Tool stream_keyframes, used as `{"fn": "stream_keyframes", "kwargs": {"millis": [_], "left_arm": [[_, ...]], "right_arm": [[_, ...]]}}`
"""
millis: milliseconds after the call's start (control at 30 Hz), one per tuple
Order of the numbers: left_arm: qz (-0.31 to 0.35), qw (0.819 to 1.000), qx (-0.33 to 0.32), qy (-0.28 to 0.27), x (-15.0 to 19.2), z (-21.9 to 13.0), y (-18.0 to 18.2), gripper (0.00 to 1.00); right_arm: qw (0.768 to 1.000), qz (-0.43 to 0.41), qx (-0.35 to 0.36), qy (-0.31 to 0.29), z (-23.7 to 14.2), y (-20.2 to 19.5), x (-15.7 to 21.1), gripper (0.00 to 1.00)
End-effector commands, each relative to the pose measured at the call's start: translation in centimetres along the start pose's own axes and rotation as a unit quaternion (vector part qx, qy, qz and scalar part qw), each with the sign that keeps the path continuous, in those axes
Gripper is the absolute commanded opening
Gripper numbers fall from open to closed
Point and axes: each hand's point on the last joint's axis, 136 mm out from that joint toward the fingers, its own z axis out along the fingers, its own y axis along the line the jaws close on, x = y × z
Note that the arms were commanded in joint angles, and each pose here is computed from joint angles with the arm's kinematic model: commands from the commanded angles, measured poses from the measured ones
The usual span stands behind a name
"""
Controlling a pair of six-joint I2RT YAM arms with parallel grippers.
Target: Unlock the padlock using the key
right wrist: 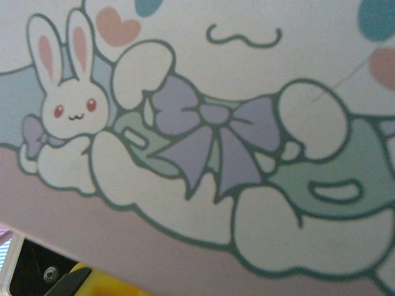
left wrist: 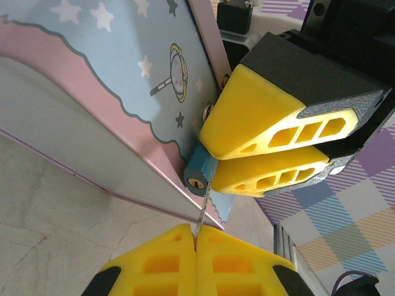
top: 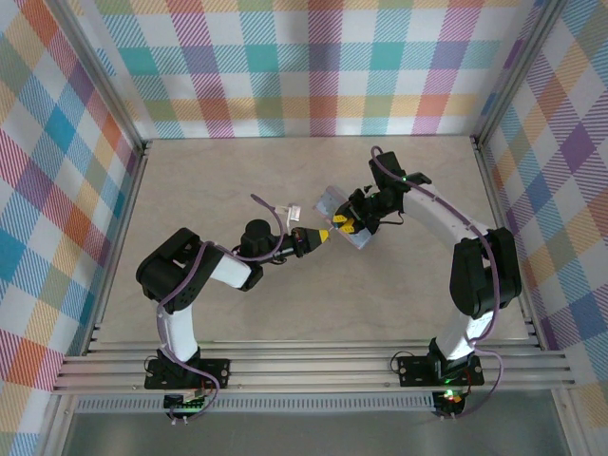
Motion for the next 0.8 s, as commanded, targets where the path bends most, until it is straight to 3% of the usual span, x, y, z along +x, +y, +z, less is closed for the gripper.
{"fn": "stream_keyframes", "kwargs": {"millis": [0,767], "left_arm": [[0.008,1.0,0.01,-0.003,-0.1,0.1,-0.1,0.0],[0.006,1.0,0.025,-0.012,-1.0,0.5,-0.2,0.0]], "right_arm": [[1.0,-0.011,-0.021,-0.01,-1.1,1.2,0.1,0.0],[1.0,-0.015,-0.018,-0.006,-0.9,0.9,0.2,0.0]]}}
